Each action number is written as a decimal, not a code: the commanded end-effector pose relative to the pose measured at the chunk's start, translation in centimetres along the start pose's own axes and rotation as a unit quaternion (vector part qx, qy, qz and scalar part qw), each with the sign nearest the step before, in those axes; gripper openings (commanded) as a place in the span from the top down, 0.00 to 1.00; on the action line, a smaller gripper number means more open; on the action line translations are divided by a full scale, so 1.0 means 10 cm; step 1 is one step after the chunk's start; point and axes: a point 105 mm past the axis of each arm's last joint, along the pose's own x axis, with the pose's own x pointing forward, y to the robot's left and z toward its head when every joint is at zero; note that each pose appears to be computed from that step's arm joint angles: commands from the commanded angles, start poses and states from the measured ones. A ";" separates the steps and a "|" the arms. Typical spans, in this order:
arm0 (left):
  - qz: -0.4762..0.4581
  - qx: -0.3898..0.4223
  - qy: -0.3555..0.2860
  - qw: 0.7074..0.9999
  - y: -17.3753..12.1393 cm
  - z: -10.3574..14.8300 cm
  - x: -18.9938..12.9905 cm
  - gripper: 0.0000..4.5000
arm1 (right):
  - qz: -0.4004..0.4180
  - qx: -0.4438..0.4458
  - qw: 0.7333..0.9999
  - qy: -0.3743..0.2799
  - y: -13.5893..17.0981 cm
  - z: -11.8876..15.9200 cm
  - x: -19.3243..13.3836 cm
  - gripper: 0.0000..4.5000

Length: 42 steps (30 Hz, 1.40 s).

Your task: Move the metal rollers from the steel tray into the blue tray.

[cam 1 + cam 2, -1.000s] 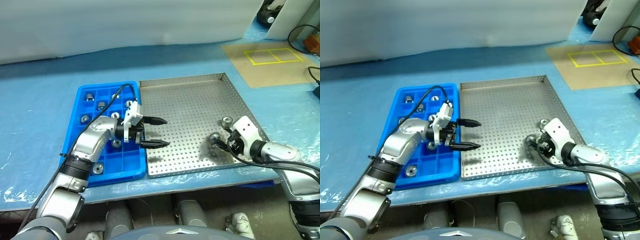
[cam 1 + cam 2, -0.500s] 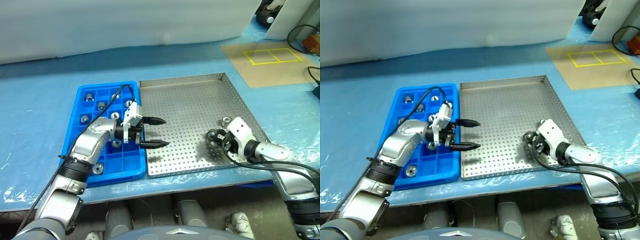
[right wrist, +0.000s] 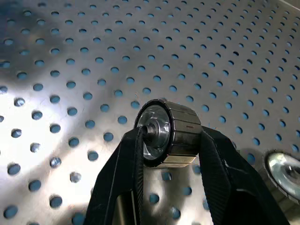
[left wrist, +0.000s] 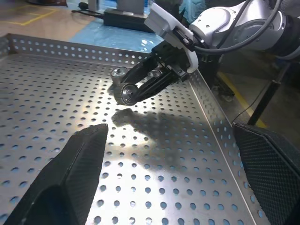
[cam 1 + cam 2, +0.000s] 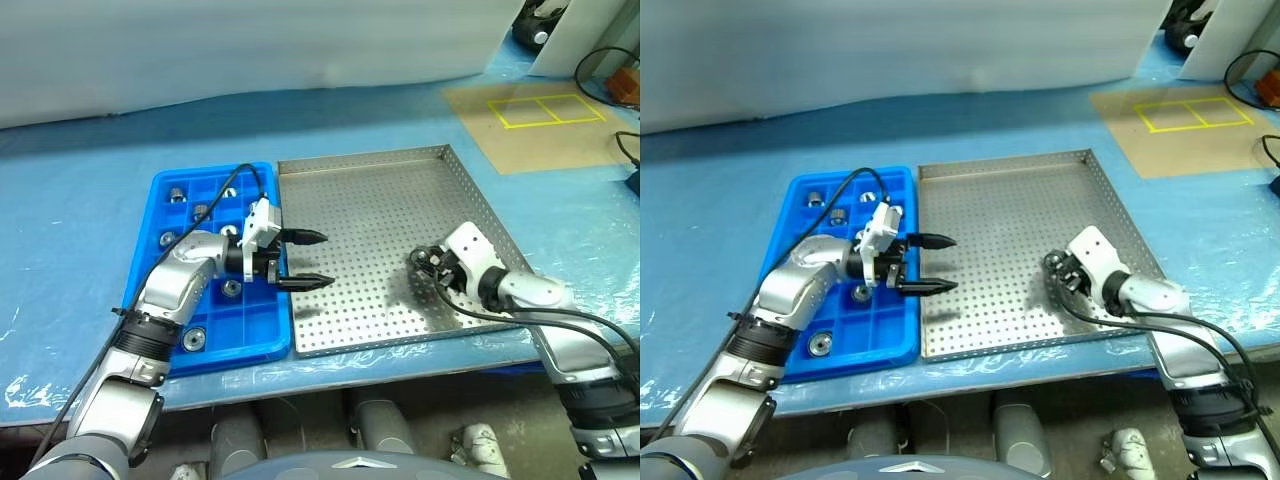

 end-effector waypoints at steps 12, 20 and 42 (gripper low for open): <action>0.150 0.045 0.013 0.988 -0.07 0.29 -0.70 0.00 | 0.167 -0.086 0.967 -0.172 0.54 1.26 0.69 0.72; 0.219 0.030 0.055 0.974 -0.40 0.23 -1.07 0.00 | 0.264 -0.108 0.940 -0.188 0.89 1.37 0.94 0.72; 0.212 0.001 0.059 0.975 -0.59 0.17 -0.99 0.00 | 0.301 -0.109 0.934 -0.160 0.96 1.08 0.86 0.29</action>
